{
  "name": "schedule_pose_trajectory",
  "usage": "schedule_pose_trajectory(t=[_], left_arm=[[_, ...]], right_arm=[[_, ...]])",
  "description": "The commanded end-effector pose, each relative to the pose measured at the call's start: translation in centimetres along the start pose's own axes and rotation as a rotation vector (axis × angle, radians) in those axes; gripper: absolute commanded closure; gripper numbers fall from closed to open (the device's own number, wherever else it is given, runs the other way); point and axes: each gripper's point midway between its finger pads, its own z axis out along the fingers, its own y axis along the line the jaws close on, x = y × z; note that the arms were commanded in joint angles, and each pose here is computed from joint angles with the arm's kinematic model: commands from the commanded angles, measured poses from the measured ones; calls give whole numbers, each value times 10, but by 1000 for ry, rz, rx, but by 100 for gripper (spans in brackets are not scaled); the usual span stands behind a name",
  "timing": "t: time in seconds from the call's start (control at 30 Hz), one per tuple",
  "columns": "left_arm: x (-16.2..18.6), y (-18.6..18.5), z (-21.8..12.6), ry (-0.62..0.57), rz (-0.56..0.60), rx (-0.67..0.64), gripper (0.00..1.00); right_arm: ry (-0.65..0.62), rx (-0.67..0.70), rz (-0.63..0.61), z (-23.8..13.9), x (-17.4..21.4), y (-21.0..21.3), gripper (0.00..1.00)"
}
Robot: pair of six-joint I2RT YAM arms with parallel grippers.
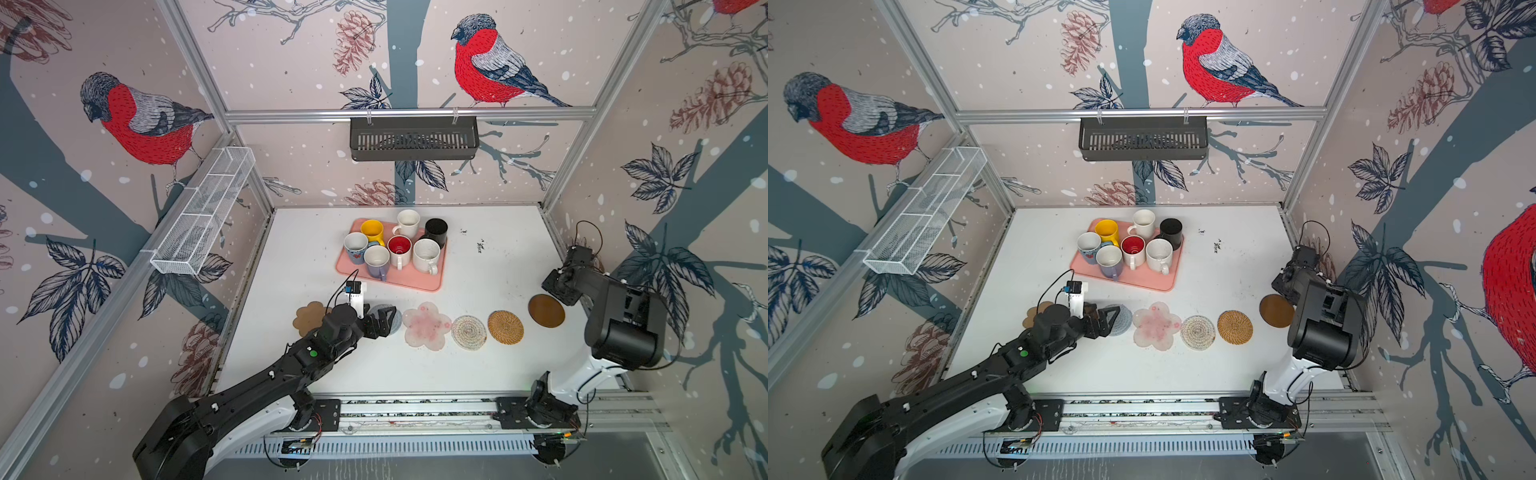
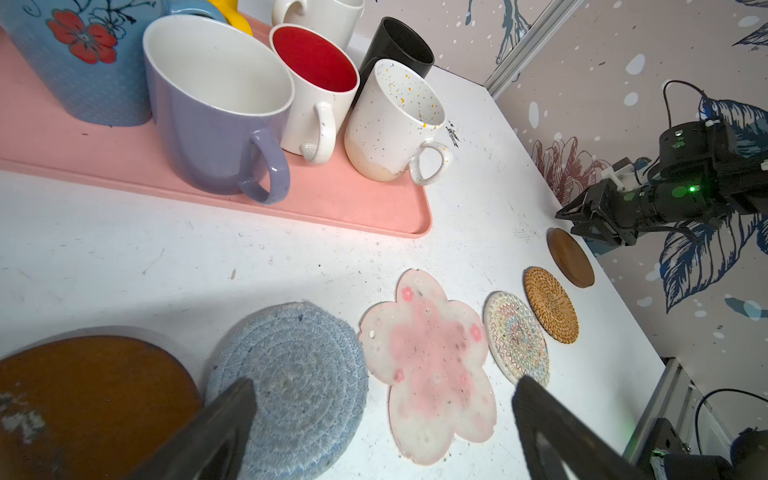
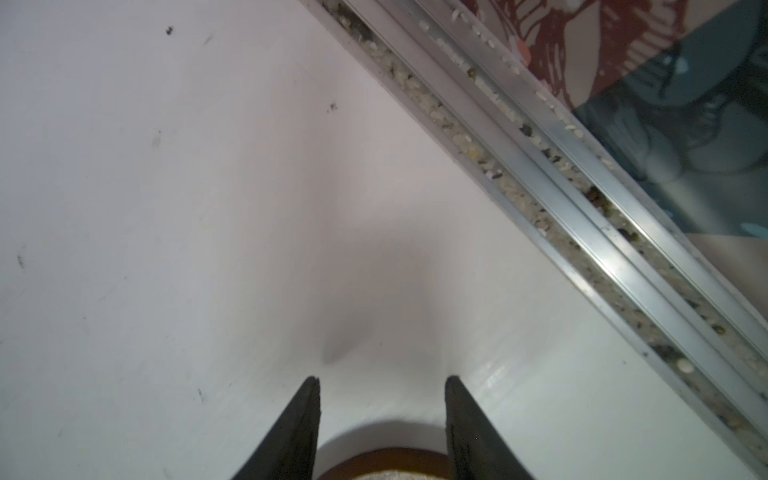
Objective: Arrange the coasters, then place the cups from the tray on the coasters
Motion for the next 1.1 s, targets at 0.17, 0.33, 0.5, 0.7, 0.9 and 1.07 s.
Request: schedule_pose_trajectory(t=[0.17,0.33,0.5,0.7,0.9,1.07], left_arm=[[-10,-6,-1,-37,7,24,3],[-11,-7,-3,-44,6,26,3],[-12,-7,-4,-47,6,27,3],[-13,-8,-5,-53,6,29,3],[-14,-8,-6,-56,4,32,3],[-16,-8,-8,-64,4,30,3]], right_arm=[[8,-7,-18,5,7,3,55],[18,-13,-15,6,15,3,56],[30,-8,-18,5,25,2,56],[29,1,-7,-1,34,-4,57],[41,22,1,-7,40,-9,59],[43,12,7,-12,47,-9,59]])
